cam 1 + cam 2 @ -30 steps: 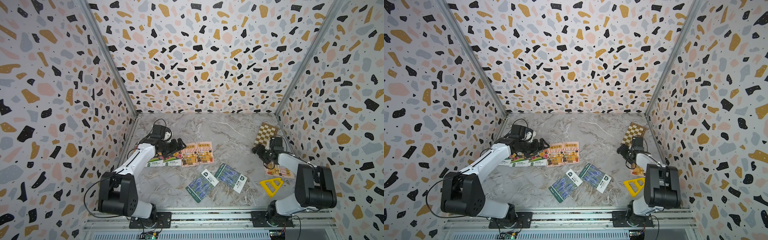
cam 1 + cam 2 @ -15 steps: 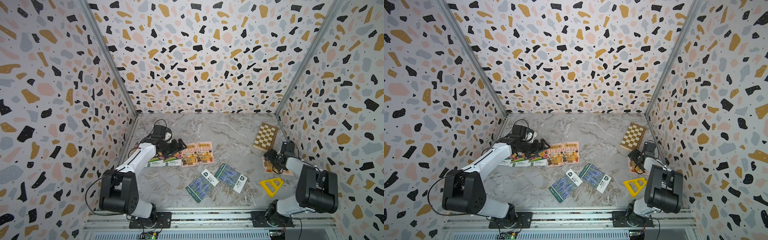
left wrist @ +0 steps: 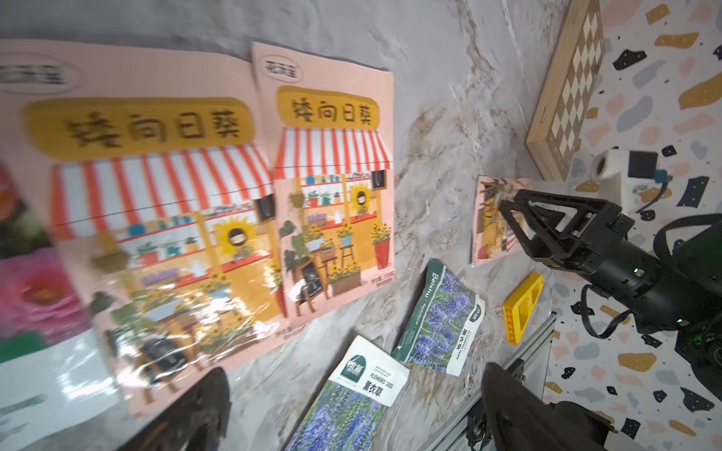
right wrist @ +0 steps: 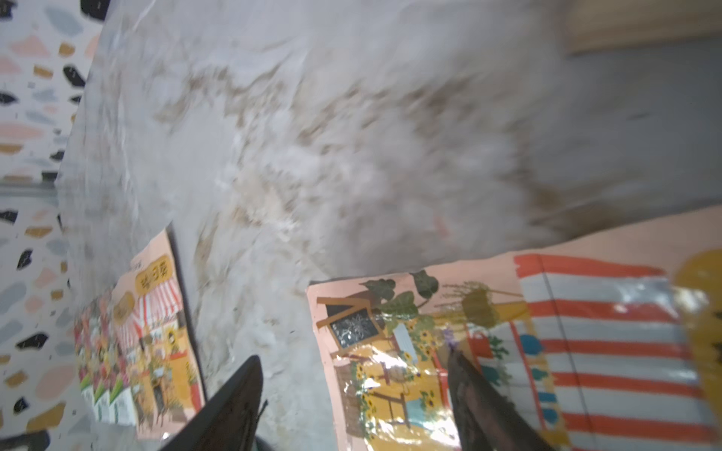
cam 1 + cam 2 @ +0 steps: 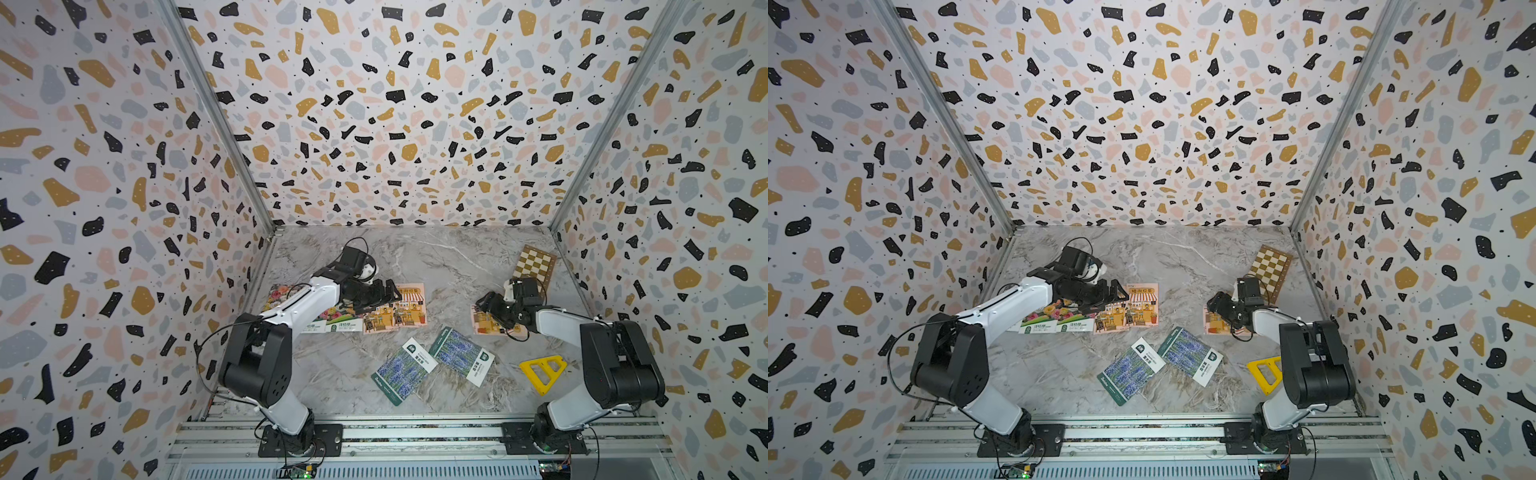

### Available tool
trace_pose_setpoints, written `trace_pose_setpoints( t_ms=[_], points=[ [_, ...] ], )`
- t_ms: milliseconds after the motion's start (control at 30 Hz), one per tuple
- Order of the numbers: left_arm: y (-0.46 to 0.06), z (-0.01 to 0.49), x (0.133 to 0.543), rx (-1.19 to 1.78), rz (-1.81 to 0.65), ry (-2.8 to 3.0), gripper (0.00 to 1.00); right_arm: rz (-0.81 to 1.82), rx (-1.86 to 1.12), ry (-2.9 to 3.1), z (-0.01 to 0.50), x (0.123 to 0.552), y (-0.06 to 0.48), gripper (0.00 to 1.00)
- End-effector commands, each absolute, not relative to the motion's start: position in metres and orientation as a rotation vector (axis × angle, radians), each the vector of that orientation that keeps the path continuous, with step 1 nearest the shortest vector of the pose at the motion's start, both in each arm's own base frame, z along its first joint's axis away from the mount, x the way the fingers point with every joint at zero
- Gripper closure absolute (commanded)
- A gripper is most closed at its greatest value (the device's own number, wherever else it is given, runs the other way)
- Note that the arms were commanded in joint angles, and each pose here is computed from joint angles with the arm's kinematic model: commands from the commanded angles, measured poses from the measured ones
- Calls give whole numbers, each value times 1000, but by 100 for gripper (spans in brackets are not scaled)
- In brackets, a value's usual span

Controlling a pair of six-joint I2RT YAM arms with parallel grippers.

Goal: Arrange the seed packets in a row
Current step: Move the seed packet to the center of the board, then pick up the seed packet from the center of the board.

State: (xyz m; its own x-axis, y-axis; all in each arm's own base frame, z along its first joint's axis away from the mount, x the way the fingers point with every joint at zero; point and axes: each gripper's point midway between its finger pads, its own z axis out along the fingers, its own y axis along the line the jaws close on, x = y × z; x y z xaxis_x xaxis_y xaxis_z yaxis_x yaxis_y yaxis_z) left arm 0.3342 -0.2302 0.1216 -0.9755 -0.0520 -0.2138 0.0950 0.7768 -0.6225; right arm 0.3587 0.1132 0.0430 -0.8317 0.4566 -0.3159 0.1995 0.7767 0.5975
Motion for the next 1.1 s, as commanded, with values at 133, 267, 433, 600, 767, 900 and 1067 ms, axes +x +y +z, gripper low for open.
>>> trace_pose_setpoints(
  t_ms=[133,267,433,600,767,900,1067],
  points=[
    [-306,113,329,251,-1105,2783,14,760,430,2532,66,360,101,26],
    [-336,106,322,301,-1156,2821,26,659,560,2527,58,355,52,28],
    [-368,95,313,318,-1234,2853,37,626,664,2535,43,342,20,33],
    [-392,77,311,302,-1259,2895,44,635,681,2537,36,339,17,39],
    [-404,64,316,271,-1282,2910,53,629,675,2542,34,339,16,49],
    [-407,56,320,260,-1263,2920,58,591,675,2544,33,338,12,55],
    [-409,45,320,247,-1247,2943,61,516,641,2521,45,341,8,65]
  ],
)
